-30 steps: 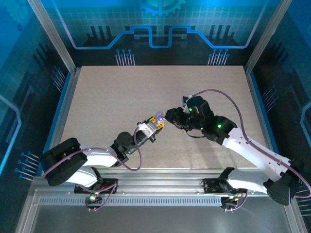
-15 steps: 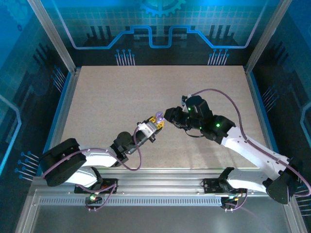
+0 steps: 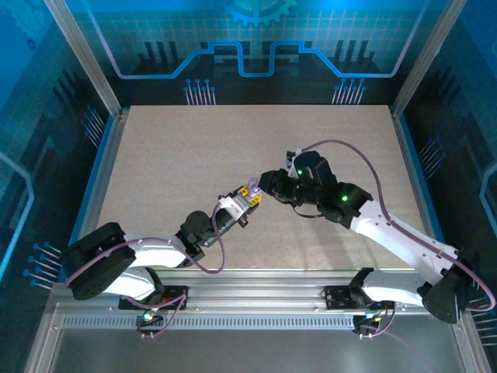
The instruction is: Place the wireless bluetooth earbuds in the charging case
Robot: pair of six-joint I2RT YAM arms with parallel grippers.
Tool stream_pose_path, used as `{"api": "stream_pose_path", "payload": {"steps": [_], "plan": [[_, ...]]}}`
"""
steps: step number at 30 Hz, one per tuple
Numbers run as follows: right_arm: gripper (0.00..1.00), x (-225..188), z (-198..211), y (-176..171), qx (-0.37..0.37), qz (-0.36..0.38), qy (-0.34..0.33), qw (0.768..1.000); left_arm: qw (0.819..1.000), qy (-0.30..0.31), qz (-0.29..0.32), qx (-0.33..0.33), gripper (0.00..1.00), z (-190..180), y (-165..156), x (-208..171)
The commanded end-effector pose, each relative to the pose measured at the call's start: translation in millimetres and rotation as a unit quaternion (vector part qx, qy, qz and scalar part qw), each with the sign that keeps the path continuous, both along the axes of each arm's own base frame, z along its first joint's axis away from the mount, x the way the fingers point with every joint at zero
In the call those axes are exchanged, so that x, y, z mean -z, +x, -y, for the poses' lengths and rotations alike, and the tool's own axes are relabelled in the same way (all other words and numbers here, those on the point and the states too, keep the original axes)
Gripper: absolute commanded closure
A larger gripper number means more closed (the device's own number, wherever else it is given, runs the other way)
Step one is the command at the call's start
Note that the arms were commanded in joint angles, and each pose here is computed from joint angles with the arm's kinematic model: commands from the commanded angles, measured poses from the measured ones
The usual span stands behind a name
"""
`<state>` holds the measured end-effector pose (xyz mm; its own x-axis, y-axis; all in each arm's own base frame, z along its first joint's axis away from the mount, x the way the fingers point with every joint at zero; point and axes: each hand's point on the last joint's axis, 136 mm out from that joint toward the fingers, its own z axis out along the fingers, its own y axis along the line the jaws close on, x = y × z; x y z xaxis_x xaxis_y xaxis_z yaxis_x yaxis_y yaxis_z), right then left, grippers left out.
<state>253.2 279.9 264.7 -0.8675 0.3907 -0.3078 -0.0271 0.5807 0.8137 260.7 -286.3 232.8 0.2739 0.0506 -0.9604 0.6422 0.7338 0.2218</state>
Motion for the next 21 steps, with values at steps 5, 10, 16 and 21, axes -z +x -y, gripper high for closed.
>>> {"api": "stream_pose_path", "payload": {"steps": [5, 10, 16, 21], "plan": [[0.72, -32, 15, -1, 0.001, 0.065, 0.018, 0.998, 0.999, -0.038, 0.010, 0.016, 0.86, 1, -7, -21], [0.70, -43, 19, -1, -0.039, 0.119, 0.040, 0.991, 0.999, -0.047, 0.002, 0.020, 0.85, 1, -8, -23], [0.61, -59, 34, 7, -0.086, 0.229, -0.007, 0.969, 0.995, -0.072, -0.027, 0.056, 0.84, 3, -17, -33], [0.58, -83, 28, 5, -0.178, 0.355, -0.011, 0.917, 0.992, -0.069, -0.054, 0.094, 0.84, 7, -30, -45]]}}
